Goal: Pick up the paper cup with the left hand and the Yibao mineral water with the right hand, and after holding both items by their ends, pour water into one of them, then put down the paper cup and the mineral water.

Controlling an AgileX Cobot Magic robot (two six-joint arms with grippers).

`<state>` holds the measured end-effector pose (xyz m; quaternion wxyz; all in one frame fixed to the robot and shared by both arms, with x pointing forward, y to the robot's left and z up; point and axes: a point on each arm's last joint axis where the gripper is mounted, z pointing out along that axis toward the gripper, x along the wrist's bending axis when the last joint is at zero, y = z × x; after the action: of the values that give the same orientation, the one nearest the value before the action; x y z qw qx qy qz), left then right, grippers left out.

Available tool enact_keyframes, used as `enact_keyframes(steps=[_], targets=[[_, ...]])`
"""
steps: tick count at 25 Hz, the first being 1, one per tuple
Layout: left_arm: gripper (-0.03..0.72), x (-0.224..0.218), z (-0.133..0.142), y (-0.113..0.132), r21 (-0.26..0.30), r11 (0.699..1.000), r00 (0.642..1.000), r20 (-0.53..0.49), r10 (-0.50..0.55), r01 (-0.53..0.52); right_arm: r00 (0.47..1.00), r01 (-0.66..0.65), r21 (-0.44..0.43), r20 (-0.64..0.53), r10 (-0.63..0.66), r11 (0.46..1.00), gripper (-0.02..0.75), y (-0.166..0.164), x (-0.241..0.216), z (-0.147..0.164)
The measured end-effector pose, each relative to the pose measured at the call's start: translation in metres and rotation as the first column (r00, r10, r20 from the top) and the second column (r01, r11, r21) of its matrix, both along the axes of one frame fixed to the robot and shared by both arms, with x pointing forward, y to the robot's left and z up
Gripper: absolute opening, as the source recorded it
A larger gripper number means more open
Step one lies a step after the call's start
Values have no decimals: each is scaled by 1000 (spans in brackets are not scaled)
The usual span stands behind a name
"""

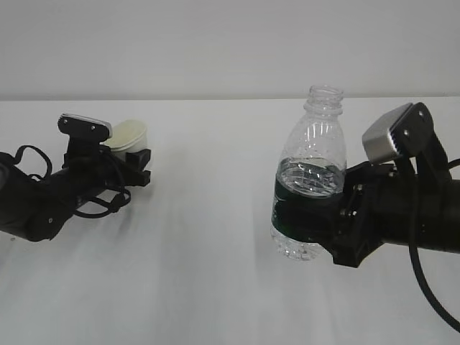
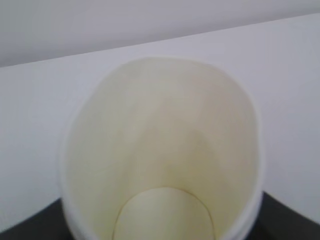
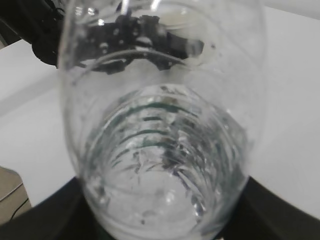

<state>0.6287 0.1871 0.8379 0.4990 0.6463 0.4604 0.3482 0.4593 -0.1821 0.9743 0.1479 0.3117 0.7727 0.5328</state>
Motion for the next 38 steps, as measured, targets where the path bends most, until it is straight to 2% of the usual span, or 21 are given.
enact_keyframes(steps=[21,31,38], targets=[[421,0,49,-7,56,992,991,62,-115,111,1000,-1,-1,0,1,1000,471,0,0,0],[421,-5,51,-17,2,976,975,25,-219,219,1000,-1,-1,0,1,1000,471,0,0,0],[421,-11,53,-25,-35,948,949,26,-314,315,1000,-1,-1,0,1,1000,471,0,0,0]])
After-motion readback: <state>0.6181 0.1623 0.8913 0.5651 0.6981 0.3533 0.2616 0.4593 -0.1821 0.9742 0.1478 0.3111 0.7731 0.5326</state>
